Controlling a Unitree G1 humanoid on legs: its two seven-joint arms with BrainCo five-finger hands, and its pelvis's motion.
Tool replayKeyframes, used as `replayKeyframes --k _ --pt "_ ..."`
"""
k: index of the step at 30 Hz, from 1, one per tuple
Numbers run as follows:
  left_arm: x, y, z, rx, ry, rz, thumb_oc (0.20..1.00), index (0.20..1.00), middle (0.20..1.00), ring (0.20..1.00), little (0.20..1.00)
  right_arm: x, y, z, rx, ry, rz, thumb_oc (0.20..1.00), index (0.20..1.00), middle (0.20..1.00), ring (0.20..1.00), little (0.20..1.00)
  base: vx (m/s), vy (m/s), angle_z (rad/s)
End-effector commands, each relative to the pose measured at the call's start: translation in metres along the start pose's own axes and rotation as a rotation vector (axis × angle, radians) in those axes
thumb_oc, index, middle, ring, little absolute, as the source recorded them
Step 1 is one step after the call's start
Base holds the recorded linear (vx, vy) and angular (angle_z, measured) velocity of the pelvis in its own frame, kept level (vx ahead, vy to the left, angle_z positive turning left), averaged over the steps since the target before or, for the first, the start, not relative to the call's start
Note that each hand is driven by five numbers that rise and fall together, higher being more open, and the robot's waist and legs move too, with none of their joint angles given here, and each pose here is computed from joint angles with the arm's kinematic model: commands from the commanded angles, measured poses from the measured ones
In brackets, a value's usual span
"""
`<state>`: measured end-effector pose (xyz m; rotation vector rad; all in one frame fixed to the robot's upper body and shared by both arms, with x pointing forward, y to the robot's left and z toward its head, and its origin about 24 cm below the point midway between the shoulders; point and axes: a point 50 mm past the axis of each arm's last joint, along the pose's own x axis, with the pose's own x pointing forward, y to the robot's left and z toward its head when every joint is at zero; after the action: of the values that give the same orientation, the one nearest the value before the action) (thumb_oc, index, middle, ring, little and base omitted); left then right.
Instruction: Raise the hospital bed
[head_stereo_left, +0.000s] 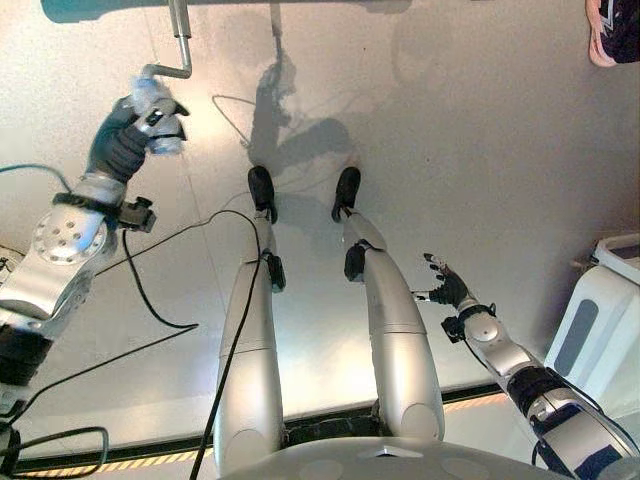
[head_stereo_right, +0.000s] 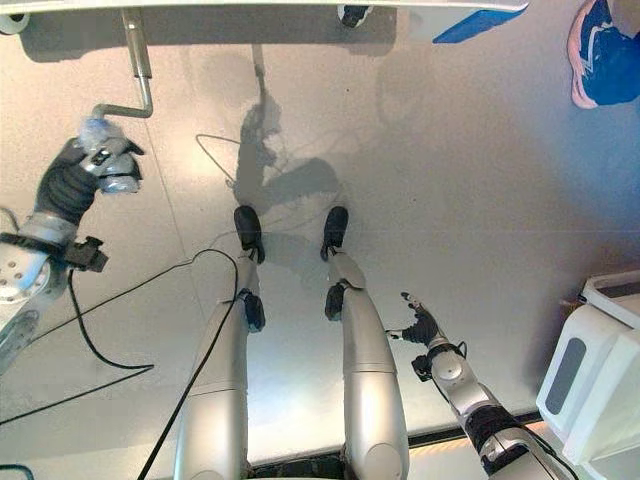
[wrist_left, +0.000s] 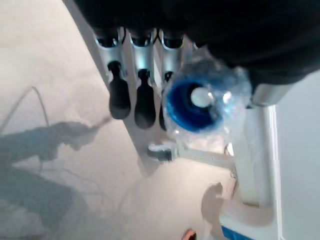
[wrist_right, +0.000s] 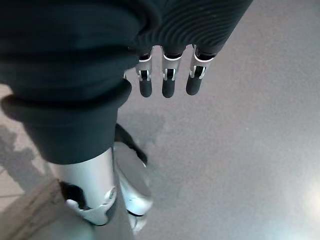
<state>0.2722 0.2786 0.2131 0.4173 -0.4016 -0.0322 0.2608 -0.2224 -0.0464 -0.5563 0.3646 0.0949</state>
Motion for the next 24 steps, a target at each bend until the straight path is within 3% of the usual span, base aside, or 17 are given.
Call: replayKeyframes --k 1,10,19,24 --pt "-0.012 0.003 0.037 -0.061 -0.317 0.083 0.200 0.200 0.200 0.200 0.200 -0.020 -0.012 -0.027 -0.045 0.047 -0.001 1.000 1.000 1.000 1.000 1.000 0.00 0.000 0.00" --pt "-0.017 0.037 -0.043 0.075 0.042 0.353 0.200 0.200 0.200 0.200 0.200 -0.016 -0.016 -0.019 -0.033 0.018 -0.015 1.000 1.000 1.000 1.000 1.000 0.00 0.012 0.00" --pt "0.020 0.056 -0.066 0.138 0.190 0.513 0.200 0.200 0.200 0.200 0.200 -0.010 -0.013 -0.012 -0.033 0.009 -0.013 1.000 1.000 1.000 1.000 1.000 0.00 -0.003 0.03" --pt "0.042 0.070 -0.071 0.263 0.317 0.577 0.200 0.200 0.200 0.200 0.200 -0.004 -0.005 -0.001 -0.021 -0.023 0.008 1.000 1.000 1.000 1.000 1.000 0.00 0.000 0.01"
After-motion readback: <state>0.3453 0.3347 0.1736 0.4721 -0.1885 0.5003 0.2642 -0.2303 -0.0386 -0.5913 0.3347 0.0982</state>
